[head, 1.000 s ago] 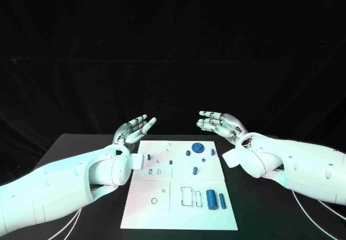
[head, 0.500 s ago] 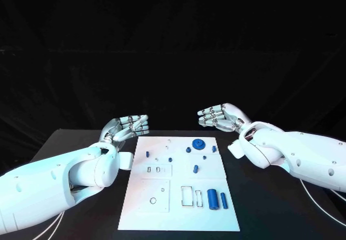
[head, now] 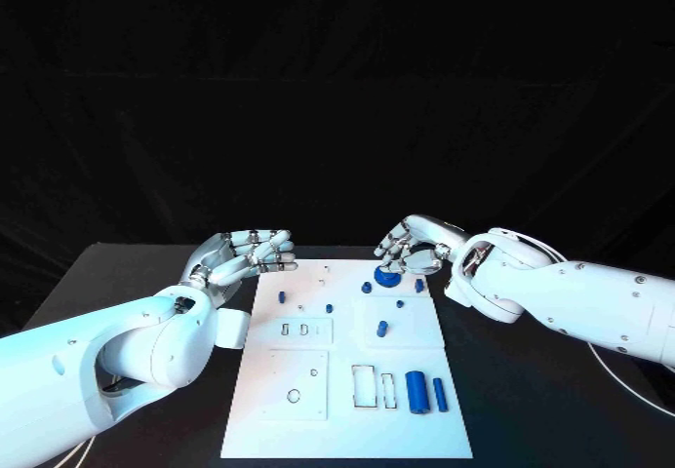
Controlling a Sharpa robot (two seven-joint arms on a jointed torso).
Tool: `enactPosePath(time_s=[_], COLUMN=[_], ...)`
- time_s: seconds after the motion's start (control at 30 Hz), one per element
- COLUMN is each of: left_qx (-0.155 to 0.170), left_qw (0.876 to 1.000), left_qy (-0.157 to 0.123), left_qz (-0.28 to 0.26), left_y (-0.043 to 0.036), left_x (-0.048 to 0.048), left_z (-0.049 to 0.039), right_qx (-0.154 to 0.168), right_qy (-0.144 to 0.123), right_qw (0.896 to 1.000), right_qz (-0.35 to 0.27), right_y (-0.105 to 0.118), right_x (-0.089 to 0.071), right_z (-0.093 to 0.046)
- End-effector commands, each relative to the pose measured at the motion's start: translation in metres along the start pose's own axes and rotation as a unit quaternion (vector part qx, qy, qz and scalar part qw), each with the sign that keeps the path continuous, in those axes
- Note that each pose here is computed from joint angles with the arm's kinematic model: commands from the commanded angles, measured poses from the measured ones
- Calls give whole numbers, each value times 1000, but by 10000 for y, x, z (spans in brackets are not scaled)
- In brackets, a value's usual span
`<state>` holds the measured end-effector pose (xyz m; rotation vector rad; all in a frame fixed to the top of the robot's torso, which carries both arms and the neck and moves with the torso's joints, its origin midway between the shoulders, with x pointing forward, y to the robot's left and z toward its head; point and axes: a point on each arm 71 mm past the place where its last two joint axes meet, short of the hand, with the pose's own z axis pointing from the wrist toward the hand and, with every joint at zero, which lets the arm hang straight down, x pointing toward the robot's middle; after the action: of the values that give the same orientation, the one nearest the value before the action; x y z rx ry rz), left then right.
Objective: Assemble the parts on the task board
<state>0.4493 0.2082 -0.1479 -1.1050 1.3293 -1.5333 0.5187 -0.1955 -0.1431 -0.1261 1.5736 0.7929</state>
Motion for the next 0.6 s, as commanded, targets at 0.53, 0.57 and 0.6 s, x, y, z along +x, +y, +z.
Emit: enactPosePath(time_s=[0.53, 0.57, 0.6], left_qx=[20, 20, 21], left_qw=[999, 999, 999], left_qy=[45, 46, 46], left_qz=[-3, -3, -3], left_y=[-253, -258, -262], left_x=[128, 130, 131], left_z=[-49, -51, -52], right_qx=[7, 7, 7], right_qy=[48, 50, 51], right_qw=[981, 980, 980], right_qz=[-189, -190, -191], right_y=[146, 150, 154], right_x=[138, 145, 150], right_z=[160, 168, 174])
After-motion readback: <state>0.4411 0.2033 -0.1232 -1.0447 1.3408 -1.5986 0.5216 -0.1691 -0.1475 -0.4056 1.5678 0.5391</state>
